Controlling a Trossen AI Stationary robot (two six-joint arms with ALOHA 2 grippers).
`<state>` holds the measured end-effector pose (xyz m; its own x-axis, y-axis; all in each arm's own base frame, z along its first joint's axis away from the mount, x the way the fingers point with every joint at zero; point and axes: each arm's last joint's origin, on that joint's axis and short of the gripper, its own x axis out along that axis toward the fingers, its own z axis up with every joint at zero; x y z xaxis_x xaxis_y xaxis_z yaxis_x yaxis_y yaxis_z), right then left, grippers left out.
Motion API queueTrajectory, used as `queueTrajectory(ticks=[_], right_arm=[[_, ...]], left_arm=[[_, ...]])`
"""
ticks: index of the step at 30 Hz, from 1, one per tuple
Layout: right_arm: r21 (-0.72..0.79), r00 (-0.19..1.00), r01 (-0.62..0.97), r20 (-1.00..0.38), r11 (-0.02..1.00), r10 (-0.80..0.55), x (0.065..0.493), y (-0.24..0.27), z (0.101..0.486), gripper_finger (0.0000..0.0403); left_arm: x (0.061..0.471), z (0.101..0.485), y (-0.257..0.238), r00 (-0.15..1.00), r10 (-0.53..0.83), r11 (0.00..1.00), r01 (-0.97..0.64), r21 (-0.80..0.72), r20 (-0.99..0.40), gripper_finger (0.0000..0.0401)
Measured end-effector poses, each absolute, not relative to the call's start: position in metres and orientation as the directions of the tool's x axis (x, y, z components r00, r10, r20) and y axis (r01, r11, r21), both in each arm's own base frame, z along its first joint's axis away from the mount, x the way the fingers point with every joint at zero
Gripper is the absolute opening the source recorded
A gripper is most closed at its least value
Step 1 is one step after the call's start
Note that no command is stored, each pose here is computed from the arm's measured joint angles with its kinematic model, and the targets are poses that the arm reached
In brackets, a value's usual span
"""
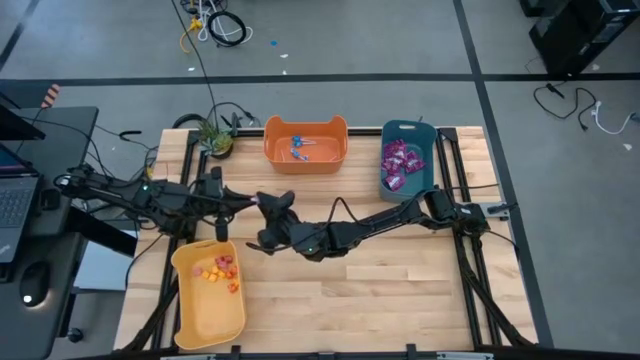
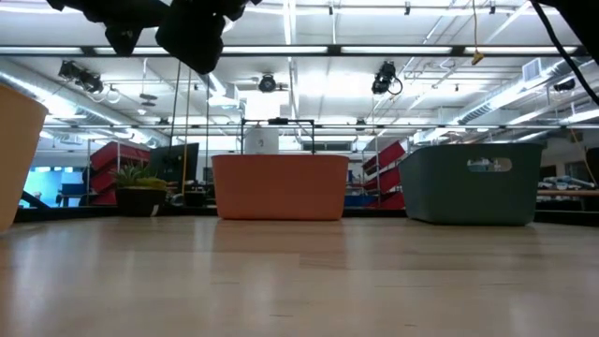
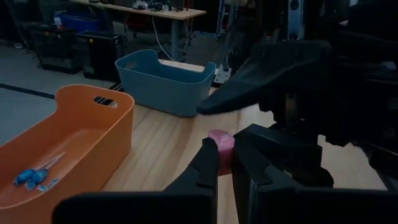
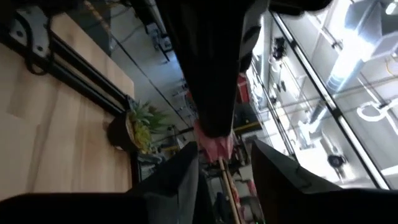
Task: Sort candy
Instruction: Put the pink candy into the yellow bin
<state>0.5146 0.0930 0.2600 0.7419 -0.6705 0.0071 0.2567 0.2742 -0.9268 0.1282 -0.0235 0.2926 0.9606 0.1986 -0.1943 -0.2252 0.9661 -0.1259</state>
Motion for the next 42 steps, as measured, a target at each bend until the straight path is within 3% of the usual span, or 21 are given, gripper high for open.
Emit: queueTrajectory(ticks=[11, 14, 18, 22, 24, 31, 42], right_arm=[[-0.925, 0.62, 0.304, 0.01, 0.228, -0.785, 0.509, 0.098, 0.261, 0.0157], [-0.933, 0.559, 0.301, 0.006, 0.196, -0.829, 0.506, 0.102, 0.26, 0.0156], [-0.952, 0.489, 0.261, -0.01, 0.158, -0.872, 0.502, 0.109, 0.256, 0.0157], [-0.947, 0.487, 0.271, -0.021, 0.174, -0.873, 0.5, 0.113, 0.252, 0.0157], [-0.943, 0.488, 0.279, -0.024, 0.182, -0.873, 0.5, 0.113, 0.251, 0.0157], [-0.931, 0.493, 0.3, -0.033, 0.206, -0.869, 0.501, 0.111, 0.249, 0.0156], [-0.914, 0.523, 0.321, -0.046, 0.247, -0.851, 0.506, 0.096, 0.247, 0.0156]], left_arm=[[0.105, 0.303, -0.016, 0.974, 0.204, 0.963, -0.218, -0.159, -0.099, 0.0015], [0.097, 0.301, -0.017, 0.986, 0.102, 0.973, -0.126, -0.195, -0.128, 0.0015], [0.088, 0.293, -0.02, 0.96, -0.065, 0.973, 0.0, -0.232, -0.272, 0.0015], [0.078, 0.28, -0.027, 0.817, -0.348, 0.923, 0.213, -0.321, -0.459, 0.0015], [0.072, 0.272, -0.029, 0.722, -0.417, 0.9, 0.243, -0.362, -0.552, 0.0015], [0.055, 0.244, -0.025, 0.425, -0.322, 0.918, -0.078, -0.389, -0.846, 0.0015], [0.063, 0.242, -0.03, 0.384, -0.315, 0.929, -0.064, -0.365, -0.868, 0.0018]])
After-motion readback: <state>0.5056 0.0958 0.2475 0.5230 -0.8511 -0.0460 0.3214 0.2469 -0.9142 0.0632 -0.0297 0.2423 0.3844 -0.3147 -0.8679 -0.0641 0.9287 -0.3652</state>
